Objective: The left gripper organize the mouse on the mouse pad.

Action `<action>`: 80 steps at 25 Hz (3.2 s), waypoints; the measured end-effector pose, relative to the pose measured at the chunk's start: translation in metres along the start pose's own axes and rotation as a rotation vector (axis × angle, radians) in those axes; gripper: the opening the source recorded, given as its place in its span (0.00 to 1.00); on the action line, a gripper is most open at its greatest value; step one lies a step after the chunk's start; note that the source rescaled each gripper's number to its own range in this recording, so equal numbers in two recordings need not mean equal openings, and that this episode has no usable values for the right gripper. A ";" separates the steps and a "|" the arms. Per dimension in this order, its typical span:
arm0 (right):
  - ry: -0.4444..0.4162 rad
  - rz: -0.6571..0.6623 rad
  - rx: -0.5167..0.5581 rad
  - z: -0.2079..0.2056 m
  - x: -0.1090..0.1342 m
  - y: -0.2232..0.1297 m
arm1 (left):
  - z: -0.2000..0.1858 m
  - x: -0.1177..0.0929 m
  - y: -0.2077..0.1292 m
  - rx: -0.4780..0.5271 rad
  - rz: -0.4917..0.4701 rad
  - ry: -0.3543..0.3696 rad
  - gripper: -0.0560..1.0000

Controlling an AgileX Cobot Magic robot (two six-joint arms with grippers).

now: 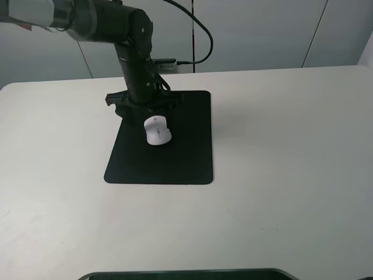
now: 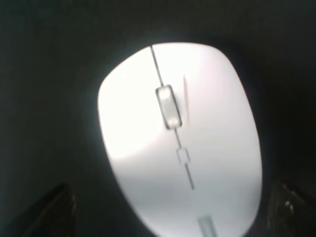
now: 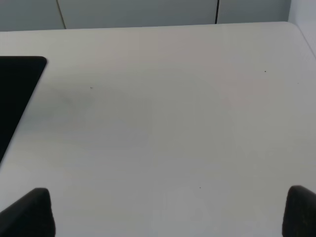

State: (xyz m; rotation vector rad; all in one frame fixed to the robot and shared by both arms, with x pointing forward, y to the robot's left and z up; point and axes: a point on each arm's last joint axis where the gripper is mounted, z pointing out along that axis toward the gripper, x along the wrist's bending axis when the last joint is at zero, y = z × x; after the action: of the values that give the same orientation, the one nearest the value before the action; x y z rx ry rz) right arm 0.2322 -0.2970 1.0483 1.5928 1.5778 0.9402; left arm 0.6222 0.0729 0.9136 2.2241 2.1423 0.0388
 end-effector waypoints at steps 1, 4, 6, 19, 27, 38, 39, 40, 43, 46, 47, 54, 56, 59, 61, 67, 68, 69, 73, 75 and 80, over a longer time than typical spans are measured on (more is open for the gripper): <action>0.000 0.000 0.000 0.000 0.000 0.000 | -0.008 0.001 -0.001 -0.006 0.009 -0.003 1.00; 0.000 0.000 0.000 0.000 0.000 0.000 | -0.032 0.002 -0.003 -0.031 0.031 -0.014 1.00; 0.000 0.000 0.000 0.000 0.000 0.000 | -0.048 0.004 -0.006 -0.043 0.039 -0.018 1.00; 0.000 0.000 0.000 0.000 0.000 0.000 | -0.099 0.014 -0.019 -0.077 0.111 -0.008 1.00; 0.000 0.000 0.000 0.000 0.000 0.000 | -0.177 0.028 -0.038 -0.257 0.201 -0.055 1.00; 0.000 0.000 0.000 0.000 0.000 0.000 | -0.252 0.069 -0.108 -0.426 0.239 -0.093 1.00; 0.000 0.000 0.000 0.000 0.000 0.000 | -0.249 0.074 -0.115 -0.417 0.243 -0.083 1.00; 0.000 0.000 0.000 0.000 0.000 0.000 | -0.251 0.079 -0.124 -0.420 0.243 -0.078 1.00; 0.000 0.000 0.000 0.000 0.000 0.000 | -0.247 0.095 -0.150 -0.413 0.248 -0.059 1.00; 0.000 0.000 0.000 0.000 0.000 0.000 | -0.247 0.109 -0.176 -0.447 0.245 -0.067 1.00; 0.000 0.000 0.000 0.000 0.000 0.000 | -0.248 0.114 -0.184 -0.471 0.241 -0.076 1.00; 0.000 0.000 0.000 0.000 0.000 0.000 | -0.230 0.150 -0.248 -0.548 0.214 -0.102 1.00; 0.000 0.000 0.000 0.000 0.000 0.000 | -0.224 0.161 -0.266 -0.579 0.195 -0.104 1.00; 0.000 0.000 0.000 0.000 0.000 0.000 | -0.213 0.177 -0.289 -0.633 0.165 -0.104 1.00; 0.000 0.000 0.000 0.000 0.000 0.000 | -0.207 0.185 -0.303 -0.662 0.157 -0.112 1.00; 0.000 0.000 0.000 0.000 0.000 0.000 | -0.201 0.204 -0.333 -0.777 0.113 -0.133 1.00; 0.000 0.000 0.000 0.000 0.000 0.000 | -0.200 0.207 -0.337 -0.795 0.100 -0.121 1.00; 0.000 0.000 0.000 0.000 0.000 0.000 | -0.199 0.210 -0.341 -0.814 0.083 -0.106 1.00; 0.000 0.000 0.000 0.000 0.000 0.000 | -0.197 0.215 -0.354 -0.871 0.045 -0.065 1.00; 0.000 0.000 0.000 0.000 0.000 0.000 | -0.197 0.214 -0.360 -0.892 0.045 -0.068 1.00; 0.000 0.000 0.000 0.000 0.000 0.000 | -0.187 0.214 -0.374 -0.939 0.005 -0.050 1.00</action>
State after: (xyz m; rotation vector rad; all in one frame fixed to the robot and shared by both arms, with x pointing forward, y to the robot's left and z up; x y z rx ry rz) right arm 0.2322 -0.2970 1.0483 1.5928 1.5778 0.9402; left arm 0.2473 0.3047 1.0750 1.6234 1.5685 0.7902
